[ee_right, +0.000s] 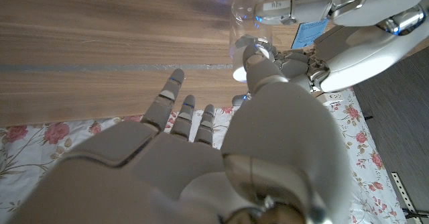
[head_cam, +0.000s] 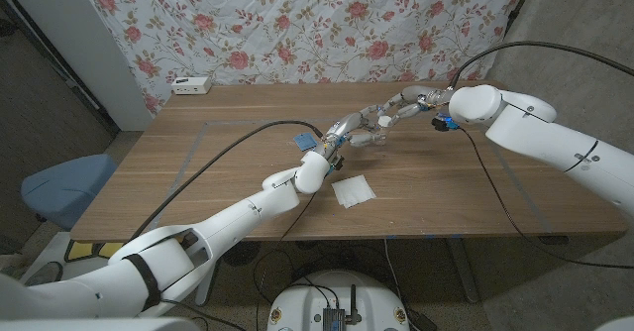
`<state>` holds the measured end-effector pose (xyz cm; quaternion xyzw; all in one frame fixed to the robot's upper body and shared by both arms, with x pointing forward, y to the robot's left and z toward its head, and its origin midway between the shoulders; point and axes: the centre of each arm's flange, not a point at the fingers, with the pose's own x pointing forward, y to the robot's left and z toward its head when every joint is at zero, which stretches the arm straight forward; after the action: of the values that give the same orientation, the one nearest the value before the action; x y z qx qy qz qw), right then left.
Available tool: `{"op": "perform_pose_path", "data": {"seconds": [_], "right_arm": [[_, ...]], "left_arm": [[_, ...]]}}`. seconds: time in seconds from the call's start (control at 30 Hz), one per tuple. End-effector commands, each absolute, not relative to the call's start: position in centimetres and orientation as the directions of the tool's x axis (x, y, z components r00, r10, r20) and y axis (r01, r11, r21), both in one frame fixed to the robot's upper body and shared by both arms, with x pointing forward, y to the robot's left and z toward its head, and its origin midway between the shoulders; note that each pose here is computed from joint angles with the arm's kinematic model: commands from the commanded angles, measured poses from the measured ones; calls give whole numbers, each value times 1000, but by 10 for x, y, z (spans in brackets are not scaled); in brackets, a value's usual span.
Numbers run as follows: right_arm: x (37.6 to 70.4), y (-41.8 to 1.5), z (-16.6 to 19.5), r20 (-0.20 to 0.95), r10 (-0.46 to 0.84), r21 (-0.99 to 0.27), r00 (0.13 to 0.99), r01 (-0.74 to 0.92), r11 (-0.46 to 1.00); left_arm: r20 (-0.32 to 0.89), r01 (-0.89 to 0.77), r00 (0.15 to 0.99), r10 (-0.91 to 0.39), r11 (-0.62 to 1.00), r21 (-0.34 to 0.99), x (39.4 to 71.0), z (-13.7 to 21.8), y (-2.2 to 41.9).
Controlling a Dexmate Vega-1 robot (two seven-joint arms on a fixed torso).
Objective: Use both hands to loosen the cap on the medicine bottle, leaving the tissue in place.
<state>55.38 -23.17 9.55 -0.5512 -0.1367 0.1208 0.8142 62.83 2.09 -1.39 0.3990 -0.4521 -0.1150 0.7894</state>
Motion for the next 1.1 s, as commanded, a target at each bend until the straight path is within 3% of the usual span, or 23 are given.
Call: {"op": "perform_pose_path", "data": {"seconds": [0.03,1.1], "right_arm": [[554,-234,100,63,367,-931,928,-78,357],[566,-234,107,4,415,-925,910,-154,347]], "left_arm": [[624,-183,568,-537,656,732,631,-13,21],[620,-182,565,-544,651,737,639,-7,20]]}}
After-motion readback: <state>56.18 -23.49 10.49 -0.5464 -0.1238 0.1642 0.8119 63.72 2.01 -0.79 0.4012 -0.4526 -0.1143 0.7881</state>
